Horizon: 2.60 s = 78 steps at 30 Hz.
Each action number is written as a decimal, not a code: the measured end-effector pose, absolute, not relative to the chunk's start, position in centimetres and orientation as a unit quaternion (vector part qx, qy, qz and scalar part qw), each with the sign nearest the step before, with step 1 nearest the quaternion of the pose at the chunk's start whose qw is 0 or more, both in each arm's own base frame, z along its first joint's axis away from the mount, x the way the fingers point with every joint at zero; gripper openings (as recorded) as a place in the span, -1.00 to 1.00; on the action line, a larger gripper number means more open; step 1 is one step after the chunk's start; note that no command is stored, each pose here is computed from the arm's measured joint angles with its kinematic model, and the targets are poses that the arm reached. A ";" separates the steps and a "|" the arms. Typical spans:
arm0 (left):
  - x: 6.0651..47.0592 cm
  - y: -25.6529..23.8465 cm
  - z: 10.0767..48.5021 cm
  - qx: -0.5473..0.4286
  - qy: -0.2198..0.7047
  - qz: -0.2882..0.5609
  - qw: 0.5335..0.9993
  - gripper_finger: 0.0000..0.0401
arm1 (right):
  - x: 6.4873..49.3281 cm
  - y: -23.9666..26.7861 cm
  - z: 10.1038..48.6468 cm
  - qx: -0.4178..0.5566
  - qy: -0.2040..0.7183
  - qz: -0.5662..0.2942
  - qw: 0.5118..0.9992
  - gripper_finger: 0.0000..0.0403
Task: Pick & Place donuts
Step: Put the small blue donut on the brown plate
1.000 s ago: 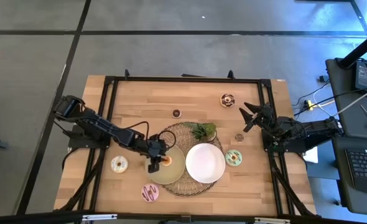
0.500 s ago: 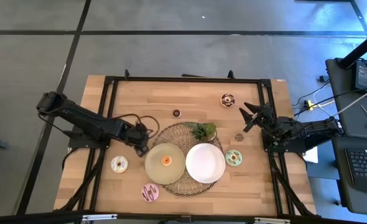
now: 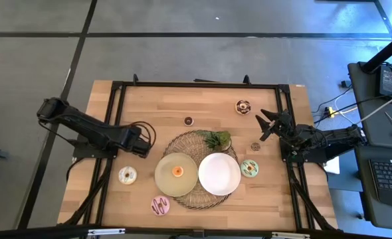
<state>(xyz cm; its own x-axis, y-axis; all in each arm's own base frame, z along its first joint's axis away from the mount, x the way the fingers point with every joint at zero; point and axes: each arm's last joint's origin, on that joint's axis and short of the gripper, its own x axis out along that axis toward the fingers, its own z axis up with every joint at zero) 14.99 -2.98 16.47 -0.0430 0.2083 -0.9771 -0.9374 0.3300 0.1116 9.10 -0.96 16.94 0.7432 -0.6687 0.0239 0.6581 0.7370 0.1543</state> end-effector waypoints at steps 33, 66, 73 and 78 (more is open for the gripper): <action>14.9 -2.8 14.3 -0.333 0.518 0.456 0.643 -0.61 | 9.1 -1.0 16.9 0.066 -0.038 -0.356 0.931 0.00; 27.3 -11.6 17.3 -0.109 0.533 0.047 0.838 -0.98 | 9.1 -1.0 16.9 0.066 -0.036 -0.356 0.931 0.00; 27.3 -13.1 16.1 -0.105 0.557 0.031 0.823 -0.98 | 9.1 -1.0 16.9 0.067 -0.037 -0.356 0.931 0.00; 27.3 -12.9 16.5 -0.096 0.542 0.045 0.834 -0.98 | 9.1 -1.0 16.9 0.068 -0.037 -0.357 0.931 0.00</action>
<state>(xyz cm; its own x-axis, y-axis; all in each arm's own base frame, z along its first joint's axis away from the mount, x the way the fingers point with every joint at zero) 27.34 -12.94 16.50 0.4092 -0.0284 -0.9120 -0.1787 0.9777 -0.1106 9.13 -0.96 16.90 0.7431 -0.6689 0.0205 0.6589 0.7366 0.1525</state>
